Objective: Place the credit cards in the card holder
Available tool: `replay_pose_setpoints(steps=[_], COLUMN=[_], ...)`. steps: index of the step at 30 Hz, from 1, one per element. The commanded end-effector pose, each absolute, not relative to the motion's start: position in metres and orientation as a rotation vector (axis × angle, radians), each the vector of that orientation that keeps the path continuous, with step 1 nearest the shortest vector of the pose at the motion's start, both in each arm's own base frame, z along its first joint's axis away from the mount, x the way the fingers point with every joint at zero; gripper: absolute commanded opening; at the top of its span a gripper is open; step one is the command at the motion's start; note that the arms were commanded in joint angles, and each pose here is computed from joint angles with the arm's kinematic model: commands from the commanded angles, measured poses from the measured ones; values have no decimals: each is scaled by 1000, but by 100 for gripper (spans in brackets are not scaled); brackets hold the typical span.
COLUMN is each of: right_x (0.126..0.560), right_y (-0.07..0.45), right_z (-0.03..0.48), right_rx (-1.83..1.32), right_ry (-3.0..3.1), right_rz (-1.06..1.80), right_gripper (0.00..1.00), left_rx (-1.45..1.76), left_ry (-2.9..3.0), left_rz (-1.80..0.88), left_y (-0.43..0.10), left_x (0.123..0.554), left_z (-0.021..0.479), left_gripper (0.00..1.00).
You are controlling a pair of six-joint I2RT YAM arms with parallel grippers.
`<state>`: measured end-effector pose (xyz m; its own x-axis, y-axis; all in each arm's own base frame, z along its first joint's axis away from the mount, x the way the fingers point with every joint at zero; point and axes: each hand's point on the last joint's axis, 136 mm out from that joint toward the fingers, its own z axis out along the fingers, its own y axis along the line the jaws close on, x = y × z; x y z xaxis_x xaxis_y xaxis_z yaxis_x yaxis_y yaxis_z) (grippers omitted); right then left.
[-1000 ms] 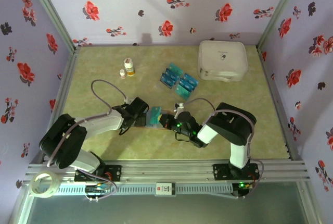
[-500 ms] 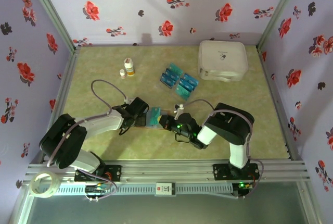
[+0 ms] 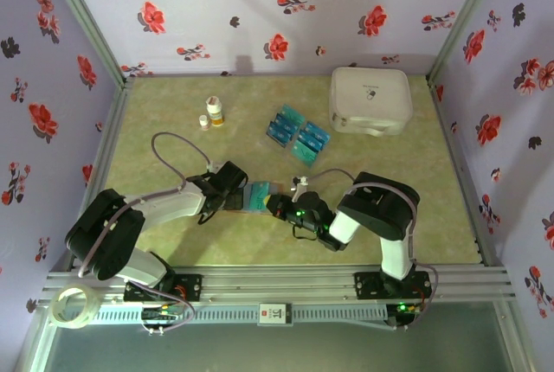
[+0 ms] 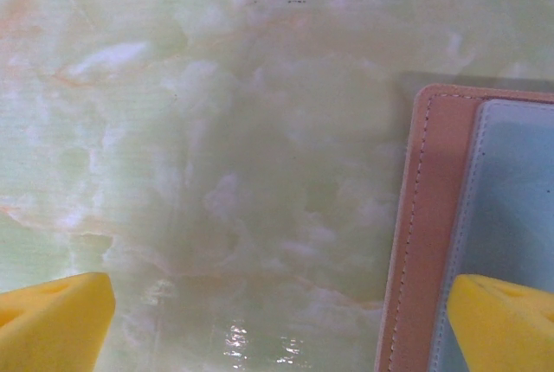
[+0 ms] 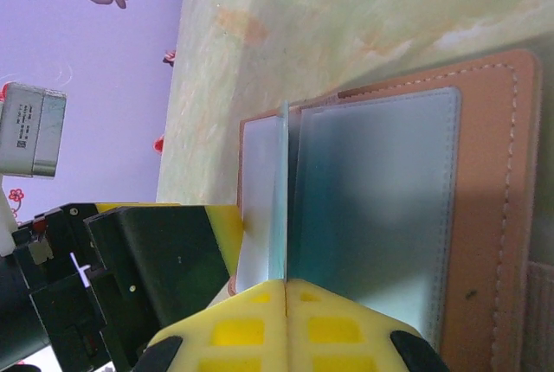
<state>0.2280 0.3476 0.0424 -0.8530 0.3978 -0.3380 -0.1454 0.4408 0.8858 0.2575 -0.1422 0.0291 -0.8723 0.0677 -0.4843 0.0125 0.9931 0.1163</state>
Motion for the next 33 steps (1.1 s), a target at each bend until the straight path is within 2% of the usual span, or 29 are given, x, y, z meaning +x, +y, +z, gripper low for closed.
replay_pose_setpoints(steps=[1,33], right_x=[226,220], right_y=[342,345], right_z=[35,20], right_rx=[254,314], right_ry=[2187,2214], right_rz=[1400,1435], right_gripper=[0,0], left_rx=[85,87], left_ry=[2679,2676], left_rz=[230,230], left_y=[-132,-132], left_x=[245,246], left_z=[20,21], left_gripper=[100,100])
